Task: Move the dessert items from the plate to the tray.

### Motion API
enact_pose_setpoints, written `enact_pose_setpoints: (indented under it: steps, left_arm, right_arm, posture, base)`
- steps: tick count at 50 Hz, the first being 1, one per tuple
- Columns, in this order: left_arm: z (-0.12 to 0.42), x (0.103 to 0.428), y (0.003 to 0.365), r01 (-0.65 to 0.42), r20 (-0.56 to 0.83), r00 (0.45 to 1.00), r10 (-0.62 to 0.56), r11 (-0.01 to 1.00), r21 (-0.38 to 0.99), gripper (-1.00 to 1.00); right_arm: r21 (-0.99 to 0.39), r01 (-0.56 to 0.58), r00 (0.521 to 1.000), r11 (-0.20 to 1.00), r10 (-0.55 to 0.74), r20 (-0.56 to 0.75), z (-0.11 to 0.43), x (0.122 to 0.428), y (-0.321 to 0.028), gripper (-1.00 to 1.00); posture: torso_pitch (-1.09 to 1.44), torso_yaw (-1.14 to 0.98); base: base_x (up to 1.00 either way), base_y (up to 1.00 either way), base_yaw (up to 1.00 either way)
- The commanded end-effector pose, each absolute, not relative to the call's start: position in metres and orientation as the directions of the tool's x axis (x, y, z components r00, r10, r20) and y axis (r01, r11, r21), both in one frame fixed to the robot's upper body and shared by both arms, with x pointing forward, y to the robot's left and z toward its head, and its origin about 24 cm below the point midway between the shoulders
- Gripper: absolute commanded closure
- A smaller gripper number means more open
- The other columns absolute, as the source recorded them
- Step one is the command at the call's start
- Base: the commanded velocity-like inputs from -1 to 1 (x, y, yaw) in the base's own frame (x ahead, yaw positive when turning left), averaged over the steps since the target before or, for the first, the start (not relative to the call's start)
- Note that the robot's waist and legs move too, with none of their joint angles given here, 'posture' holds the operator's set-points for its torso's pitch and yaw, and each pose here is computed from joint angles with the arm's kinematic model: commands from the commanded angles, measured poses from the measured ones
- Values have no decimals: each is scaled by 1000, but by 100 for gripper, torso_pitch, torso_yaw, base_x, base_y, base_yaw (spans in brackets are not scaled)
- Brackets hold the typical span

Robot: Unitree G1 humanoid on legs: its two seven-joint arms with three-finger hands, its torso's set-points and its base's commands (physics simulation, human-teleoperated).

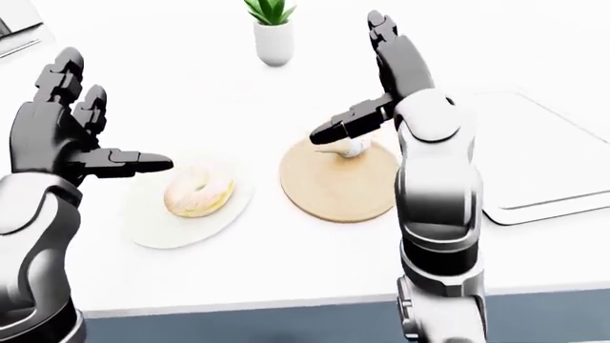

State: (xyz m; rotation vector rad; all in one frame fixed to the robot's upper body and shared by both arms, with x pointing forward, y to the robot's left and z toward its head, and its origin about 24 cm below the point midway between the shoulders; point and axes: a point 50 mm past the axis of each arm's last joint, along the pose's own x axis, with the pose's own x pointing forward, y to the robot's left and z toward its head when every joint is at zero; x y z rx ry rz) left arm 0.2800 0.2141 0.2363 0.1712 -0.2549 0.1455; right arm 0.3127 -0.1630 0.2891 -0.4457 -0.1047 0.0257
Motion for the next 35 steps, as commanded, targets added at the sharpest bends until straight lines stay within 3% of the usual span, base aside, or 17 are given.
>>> enact_pose_setpoints:
  steps: [1,8,13,21,30,35]
  left_arm:
    - [253,274,214,-183,346,930,120,970,157,-100]
    - [253,273,220,-195,336,933,128,965,175,-100]
    - [257,275,224,-208,331,935,129,955,213,-100]
    - [260,275,220,-202,333,935,123,956,213,-100]
    - [259,268,227,-215,333,933,136,953,212,-100]
    - [258,267,228,-214,332,933,137,954,210,-100]
  right_arm:
    - [-495,29,990,868,44,136,312,310,-165,-100]
    - [-557,10,994,831,52,96,329,321,-164,-100]
    - [-641,-19,997,768,66,49,349,349,-165,-100]
    - [-849,-138,989,510,110,-95,354,398,-161,-100]
    - [-908,-344,934,241,189,-304,320,417,-145,-100]
    - [-931,-340,928,130,207,-310,322,416,-141,-100]
  posture:
    - [0,0]
    - [0,0]
    - [0,0]
    - [0,0]
    - [0,0]
    - [0,0]
  base:
    - [0,0,0]
    - [0,0,0]
    - [0,0,0]
    - [0,0,0]
    - [0,0,0]
    - [0,0,0]
